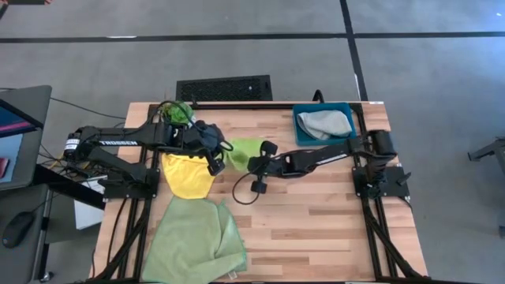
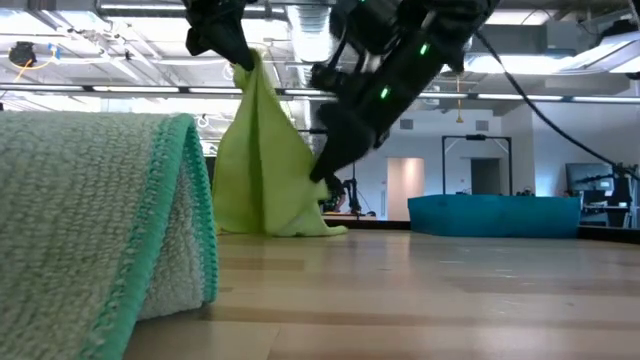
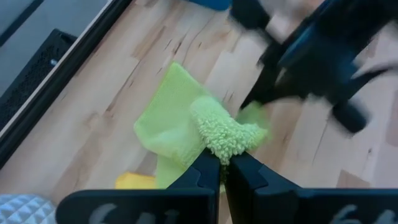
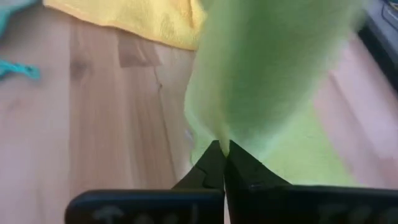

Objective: Fold microfiber towels
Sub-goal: Fold the light green microfiber towel

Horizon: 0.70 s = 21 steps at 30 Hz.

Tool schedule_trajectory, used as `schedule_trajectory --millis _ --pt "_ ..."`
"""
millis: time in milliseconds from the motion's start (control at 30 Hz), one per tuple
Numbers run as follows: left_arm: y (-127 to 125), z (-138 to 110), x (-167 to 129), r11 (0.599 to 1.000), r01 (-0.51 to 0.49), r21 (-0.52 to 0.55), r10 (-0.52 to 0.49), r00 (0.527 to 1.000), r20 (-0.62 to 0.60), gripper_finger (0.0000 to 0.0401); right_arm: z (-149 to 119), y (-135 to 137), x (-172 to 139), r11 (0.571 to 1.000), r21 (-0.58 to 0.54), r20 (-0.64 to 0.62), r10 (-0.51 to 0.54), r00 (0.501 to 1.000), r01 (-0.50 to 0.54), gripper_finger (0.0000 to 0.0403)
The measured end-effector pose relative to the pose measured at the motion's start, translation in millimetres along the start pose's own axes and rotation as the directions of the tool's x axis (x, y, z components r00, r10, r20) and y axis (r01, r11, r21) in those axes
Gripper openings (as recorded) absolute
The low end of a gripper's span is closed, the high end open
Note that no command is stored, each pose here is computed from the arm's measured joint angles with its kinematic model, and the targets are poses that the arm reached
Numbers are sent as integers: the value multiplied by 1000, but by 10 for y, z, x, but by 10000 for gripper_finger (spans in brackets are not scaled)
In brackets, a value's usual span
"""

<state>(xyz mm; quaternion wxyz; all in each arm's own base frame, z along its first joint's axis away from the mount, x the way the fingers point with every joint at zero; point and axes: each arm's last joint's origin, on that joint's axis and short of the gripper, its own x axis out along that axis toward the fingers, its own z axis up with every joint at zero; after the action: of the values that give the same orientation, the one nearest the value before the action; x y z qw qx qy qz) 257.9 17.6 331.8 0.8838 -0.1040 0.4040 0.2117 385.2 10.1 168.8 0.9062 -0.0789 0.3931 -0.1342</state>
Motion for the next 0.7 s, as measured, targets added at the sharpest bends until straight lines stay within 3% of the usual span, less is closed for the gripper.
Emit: schedule_trajectory --millis 100,200,433,700 --pt "26 -11 5 1000 -17 -8 17 1000 -16 0 77 -100 -244 1000 -2 0 -19 1000 19 6" --pt "56 -3 10 999 -50 -18 50 999 -8 0 160 -240 -557 995 0 17 -103 995 103 7" --pt "186 42 23 973 -229 -36 230 972 47 0 195 -625 -1238 956 34 21 -291 956 290 5" --pt "341 208 28 914 -402 -60 406 895 187 0 226 -1046 -1564 910 57 73 -413 908 410 2"
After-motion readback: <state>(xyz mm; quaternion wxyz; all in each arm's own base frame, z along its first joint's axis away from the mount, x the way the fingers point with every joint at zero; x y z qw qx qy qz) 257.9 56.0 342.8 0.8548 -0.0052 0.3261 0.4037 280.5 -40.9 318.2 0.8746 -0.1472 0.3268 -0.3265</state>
